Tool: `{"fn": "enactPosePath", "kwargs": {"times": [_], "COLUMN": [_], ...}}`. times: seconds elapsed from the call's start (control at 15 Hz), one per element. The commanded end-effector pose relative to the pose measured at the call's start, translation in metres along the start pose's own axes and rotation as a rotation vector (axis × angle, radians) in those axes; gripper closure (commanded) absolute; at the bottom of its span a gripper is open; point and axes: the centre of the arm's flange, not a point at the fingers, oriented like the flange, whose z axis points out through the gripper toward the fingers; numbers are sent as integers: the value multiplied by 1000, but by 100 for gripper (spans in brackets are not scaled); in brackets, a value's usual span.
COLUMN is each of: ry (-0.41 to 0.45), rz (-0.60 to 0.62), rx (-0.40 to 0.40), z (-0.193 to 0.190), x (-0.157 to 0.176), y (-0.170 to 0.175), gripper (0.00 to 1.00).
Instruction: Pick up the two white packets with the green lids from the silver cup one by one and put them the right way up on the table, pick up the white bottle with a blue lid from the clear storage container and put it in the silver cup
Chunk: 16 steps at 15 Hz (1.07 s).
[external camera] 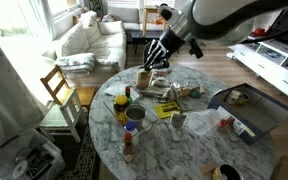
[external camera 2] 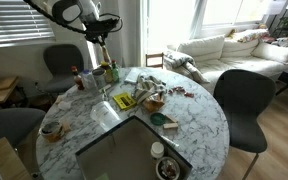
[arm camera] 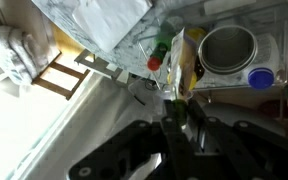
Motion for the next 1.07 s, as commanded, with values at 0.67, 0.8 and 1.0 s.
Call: {"fn": "enactPosePath", "kwargs": {"times": [0.67,0.8,1.0], "ry": [-6,-43,-87], "rz": [110,135,165], "rx": [155,175,177], "z": [35,37,34], "x": [-85,-93,-106], "y": [-94,-104,-114], "gripper": [95,95,95]}}
